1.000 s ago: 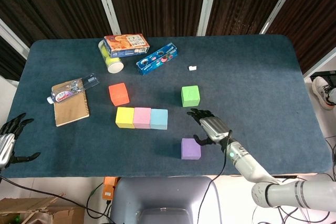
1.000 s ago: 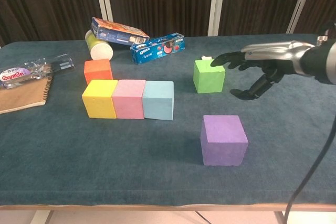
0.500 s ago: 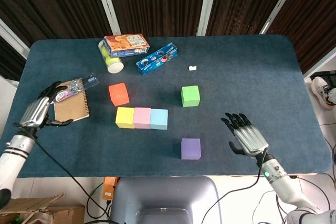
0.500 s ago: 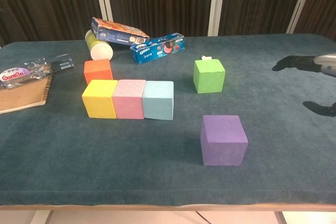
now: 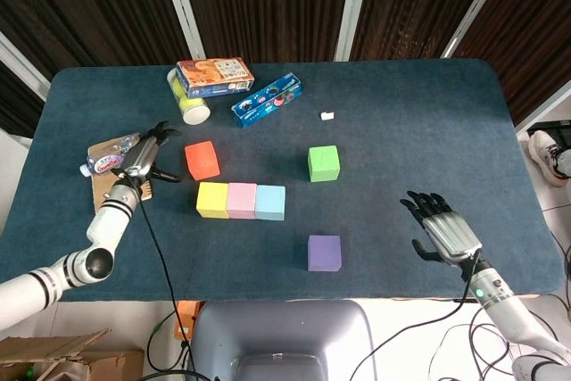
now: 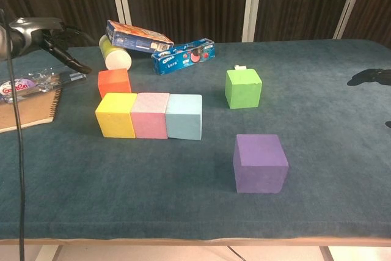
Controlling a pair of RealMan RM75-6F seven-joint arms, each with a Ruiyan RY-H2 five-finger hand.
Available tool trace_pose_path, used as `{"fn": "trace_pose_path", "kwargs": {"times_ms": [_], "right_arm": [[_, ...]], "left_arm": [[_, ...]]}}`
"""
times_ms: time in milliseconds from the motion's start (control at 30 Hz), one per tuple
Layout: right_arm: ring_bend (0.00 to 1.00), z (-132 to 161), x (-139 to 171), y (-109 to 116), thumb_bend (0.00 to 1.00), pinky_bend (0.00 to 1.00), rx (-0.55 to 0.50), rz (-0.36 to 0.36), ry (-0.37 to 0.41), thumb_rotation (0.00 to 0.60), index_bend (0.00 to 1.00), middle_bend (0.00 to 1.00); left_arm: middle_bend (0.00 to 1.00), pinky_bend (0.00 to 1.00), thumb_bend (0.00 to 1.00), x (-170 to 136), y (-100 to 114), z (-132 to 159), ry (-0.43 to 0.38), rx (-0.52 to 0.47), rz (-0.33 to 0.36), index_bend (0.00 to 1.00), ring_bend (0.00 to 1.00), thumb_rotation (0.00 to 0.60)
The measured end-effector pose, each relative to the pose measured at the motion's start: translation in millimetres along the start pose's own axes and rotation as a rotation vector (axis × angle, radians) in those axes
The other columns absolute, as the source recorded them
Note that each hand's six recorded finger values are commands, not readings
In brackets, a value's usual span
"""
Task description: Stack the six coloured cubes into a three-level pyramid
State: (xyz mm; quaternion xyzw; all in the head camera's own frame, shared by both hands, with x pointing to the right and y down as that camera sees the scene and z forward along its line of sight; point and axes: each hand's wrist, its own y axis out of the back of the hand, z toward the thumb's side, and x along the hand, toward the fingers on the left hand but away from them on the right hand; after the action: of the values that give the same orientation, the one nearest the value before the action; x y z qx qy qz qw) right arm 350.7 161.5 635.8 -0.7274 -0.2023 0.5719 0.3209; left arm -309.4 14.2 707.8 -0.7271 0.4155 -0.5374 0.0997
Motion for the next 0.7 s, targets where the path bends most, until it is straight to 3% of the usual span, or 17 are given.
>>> {"fn": "trace_pose_path", "kwargs": {"times_ms": [200,467,700], "right_arm": [[0.0,-8,2,1,0.42,0.0,-0.009,0.009,0.003,0.558,0.05,0.0],[0.0,-22,1,3,0.42,0.0,-0.046,0.023,-0.008,0.559,0.05,0.0],[0.0,-30,3,5,0.42,0.0,-0.054,0.027,-0.012,0.558,0.04,0.0]], "left_arm": [[0.01,0.08,0.08,26,-13,1,0.037,0.004,0.004,0.26,0.0,0.594],[0.01,0.08,0.09,47,-24,0,0.063,0.04,0.002,0.27,0.0,0.542],[0.01,0.08,0.1,62,-40,-1,0.081,0.042,-0.034,0.28,0.0,0.512]]}}
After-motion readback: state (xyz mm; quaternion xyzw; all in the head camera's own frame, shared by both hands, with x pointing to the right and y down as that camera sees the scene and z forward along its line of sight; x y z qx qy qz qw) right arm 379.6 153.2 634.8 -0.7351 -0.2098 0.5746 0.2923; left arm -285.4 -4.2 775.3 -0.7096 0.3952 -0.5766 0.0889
